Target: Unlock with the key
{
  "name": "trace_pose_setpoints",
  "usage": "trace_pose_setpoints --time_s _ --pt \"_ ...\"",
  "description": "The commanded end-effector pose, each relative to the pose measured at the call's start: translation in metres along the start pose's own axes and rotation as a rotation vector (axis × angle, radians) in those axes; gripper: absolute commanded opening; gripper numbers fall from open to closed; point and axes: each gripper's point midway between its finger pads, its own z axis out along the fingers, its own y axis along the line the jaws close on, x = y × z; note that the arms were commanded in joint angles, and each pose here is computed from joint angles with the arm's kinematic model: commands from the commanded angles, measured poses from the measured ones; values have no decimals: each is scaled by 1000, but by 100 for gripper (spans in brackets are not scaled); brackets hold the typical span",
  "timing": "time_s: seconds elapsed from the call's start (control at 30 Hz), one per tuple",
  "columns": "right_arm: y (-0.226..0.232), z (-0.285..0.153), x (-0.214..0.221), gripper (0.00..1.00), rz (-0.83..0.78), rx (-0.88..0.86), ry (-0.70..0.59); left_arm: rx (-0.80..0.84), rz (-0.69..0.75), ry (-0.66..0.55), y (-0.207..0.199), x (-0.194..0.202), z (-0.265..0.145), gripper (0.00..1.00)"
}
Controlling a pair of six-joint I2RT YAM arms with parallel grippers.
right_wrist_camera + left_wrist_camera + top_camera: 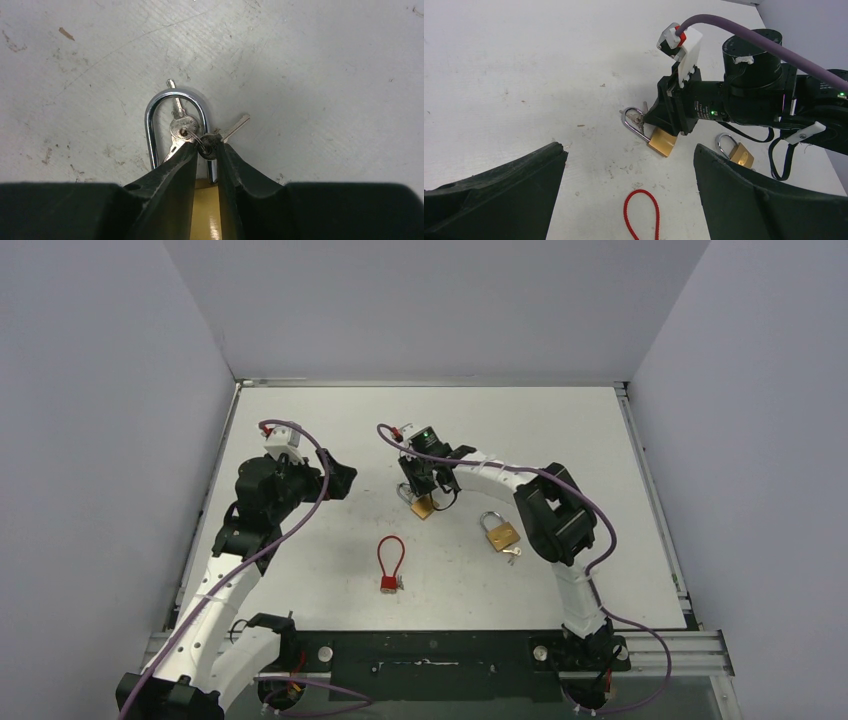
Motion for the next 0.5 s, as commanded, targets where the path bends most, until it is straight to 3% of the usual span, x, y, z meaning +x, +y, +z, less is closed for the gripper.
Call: trace_pose_setpoints --time_s 0.0,0.1,0.23,0.47 --pt "-3 2 -17 23 -56 33 -37 4 37 -50 -3 -15 -2 97" --pt "-5 5 -22 31 -66 41 -49 1 37 -52 -3 -15 -2 97" --pt "-7 10 -24 32 -77 43 -42 2 39 -50 -3 -15 -2 97" --pt "-2 8 -25 23 -87 6 -38 -1 38 -49 -2 -14 -2 97"
